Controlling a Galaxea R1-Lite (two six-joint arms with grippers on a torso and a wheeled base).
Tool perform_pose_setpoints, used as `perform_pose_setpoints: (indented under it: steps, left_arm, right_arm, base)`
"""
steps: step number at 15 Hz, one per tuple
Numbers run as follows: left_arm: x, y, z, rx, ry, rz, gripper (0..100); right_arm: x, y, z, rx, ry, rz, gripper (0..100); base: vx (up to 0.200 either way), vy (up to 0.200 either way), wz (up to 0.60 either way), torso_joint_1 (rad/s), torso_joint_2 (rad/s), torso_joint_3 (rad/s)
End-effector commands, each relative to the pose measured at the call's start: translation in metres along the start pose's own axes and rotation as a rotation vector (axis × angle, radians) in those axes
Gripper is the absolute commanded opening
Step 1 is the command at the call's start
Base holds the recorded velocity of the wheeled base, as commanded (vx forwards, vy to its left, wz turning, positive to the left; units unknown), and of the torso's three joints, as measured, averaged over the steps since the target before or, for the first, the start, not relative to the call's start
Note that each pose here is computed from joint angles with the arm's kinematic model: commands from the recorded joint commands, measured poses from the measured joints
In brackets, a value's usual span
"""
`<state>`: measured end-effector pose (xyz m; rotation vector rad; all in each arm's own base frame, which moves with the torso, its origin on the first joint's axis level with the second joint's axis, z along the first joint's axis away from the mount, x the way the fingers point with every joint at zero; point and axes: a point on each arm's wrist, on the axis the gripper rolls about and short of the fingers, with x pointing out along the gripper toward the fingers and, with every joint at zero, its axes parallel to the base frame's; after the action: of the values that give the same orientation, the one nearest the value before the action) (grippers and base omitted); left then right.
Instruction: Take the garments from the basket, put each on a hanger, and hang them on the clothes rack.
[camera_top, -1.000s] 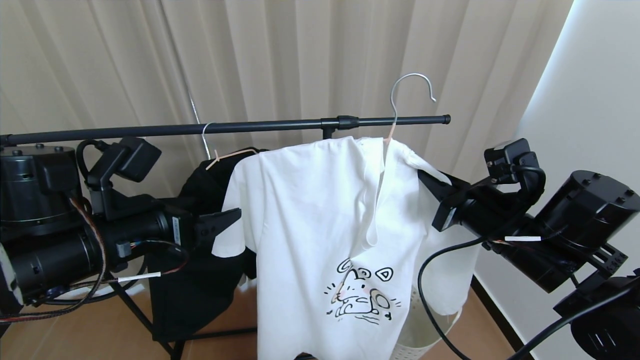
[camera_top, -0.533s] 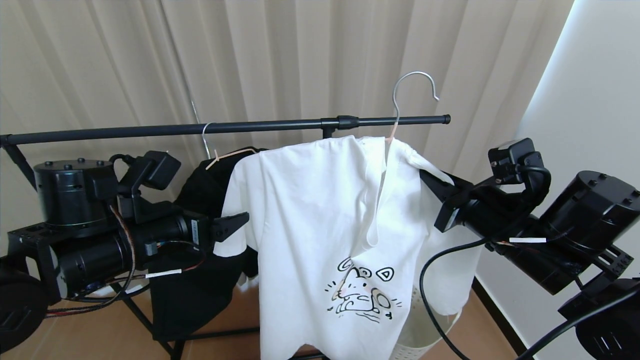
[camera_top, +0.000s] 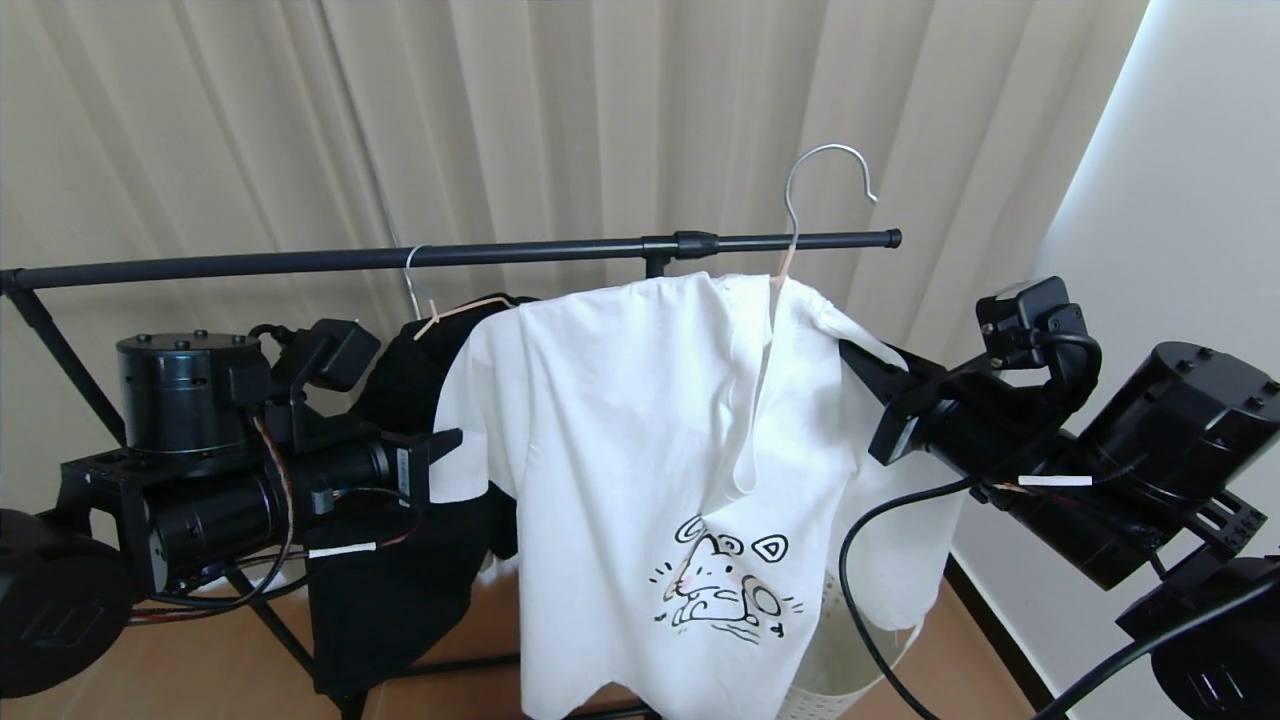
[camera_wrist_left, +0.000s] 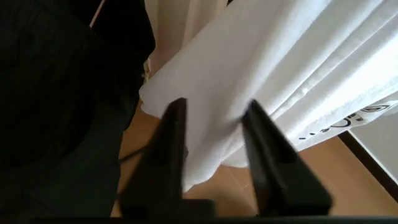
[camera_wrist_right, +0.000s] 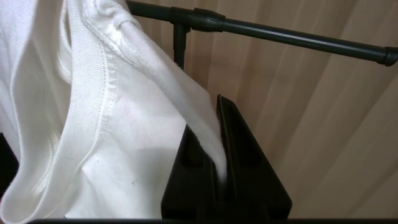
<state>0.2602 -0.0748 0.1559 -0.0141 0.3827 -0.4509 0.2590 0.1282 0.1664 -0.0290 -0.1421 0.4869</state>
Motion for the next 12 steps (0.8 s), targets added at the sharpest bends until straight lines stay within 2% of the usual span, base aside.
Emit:
perform_pose_setpoints:
  steps: [1, 9, 12]
  left_arm:
    - [0.002, 0.001, -0.001, -0.002, 0.007, 0.001, 0]
    - [0.002, 0.015, 0.0, -0.017, 0.0, 0.048, 0]
    - [0.005, 0.025, -0.004, -0.03, 0.014, 0.077, 0]
  right_arm:
    - [0.0, 0.0, 0.0, -0.001, -0.001, 0.001, 0]
    - [0.002, -0.002, 0.002, -0.002, -0.011, -0.006, 0]
    - [0.004, -0.011, 0.006, -0.007, -0.028, -0.03, 0]
  base:
    - [0.0, 0.0, 0.0, 0.0, 0.0, 0.0]
    - [0.0, 0.0, 0.0, 0.0, 0.0, 0.0]
    - [0.0, 0.0, 0.0, 0.0, 0.0, 0.0]
